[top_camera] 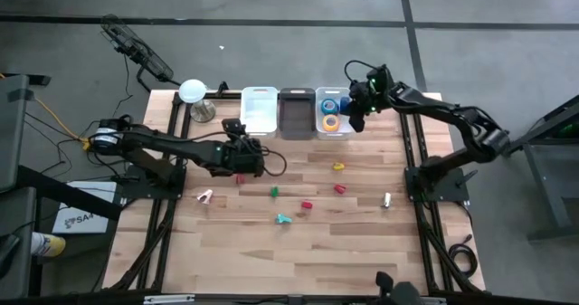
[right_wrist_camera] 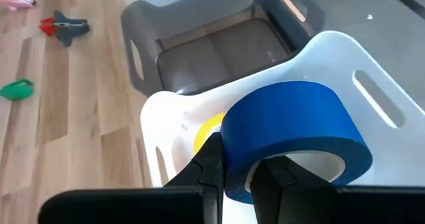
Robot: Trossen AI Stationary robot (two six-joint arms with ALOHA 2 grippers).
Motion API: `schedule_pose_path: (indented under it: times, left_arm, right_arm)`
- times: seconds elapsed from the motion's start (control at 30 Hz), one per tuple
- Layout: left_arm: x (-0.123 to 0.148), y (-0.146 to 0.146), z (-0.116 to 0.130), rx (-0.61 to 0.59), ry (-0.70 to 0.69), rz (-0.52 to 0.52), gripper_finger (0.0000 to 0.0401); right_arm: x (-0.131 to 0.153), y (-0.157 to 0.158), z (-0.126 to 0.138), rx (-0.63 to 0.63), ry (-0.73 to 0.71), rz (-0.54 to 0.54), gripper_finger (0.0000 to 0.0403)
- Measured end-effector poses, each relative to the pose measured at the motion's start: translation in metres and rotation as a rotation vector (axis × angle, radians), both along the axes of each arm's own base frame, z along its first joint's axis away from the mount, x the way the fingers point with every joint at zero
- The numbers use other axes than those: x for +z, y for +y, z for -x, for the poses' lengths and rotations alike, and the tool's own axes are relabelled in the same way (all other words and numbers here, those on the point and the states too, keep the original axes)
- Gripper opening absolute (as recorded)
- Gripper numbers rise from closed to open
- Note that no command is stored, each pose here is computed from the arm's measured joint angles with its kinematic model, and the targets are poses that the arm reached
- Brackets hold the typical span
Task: Pick and place Stapler, Stapler remover, tape
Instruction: Put the blue tape into the right white bin
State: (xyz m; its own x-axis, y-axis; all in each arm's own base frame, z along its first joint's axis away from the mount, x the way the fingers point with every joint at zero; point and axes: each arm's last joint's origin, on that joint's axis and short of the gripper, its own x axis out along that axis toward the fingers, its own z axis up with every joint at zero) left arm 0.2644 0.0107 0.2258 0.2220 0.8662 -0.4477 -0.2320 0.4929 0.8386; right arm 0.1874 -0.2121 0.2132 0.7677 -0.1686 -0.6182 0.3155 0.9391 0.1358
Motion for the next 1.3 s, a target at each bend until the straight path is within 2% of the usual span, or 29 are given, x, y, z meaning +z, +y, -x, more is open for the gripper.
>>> schedule_pose_path:
  times: [0.3,0.63,0.73,0.93,1.2,1.3]
  left_arm:
    - [0.007,0.0,0.0,-0.021,-0.014,-0.014,0.0183]
    - [0.011,0.0,0.003,-0.015,-0.03,-0.024,0.0183]
    - [0.014,0.0,0.003,-0.009,-0.055,-0.028,0.0183]
    - [0.016,0.0,0.004,-0.01,-0.076,-0.017,0.0183]
    - [0.015,-0.001,0.004,-0.011,-0.091,0.005,0.0183]
    - [0.015,-0.001,0.004,-0.013,-0.089,0.012,0.0183]
  right_arm:
    - [-0.019,-0.016,0.001,0.038,-0.023,-0.033,0.0034]
    - [-0.037,-0.026,0.009,0.037,-0.012,-0.123,0.0034]
    - [-0.041,-0.027,0.009,0.034,-0.003,-0.132,0.0053]
    - [-0.044,-0.029,0.009,-0.012,0.048,-0.11,0.01]
    - [-0.042,-0.03,0.009,-0.022,0.048,-0.089,0.0106]
    - [-0.033,-0.029,0.011,-0.056,0.058,-0.034,0.0107]
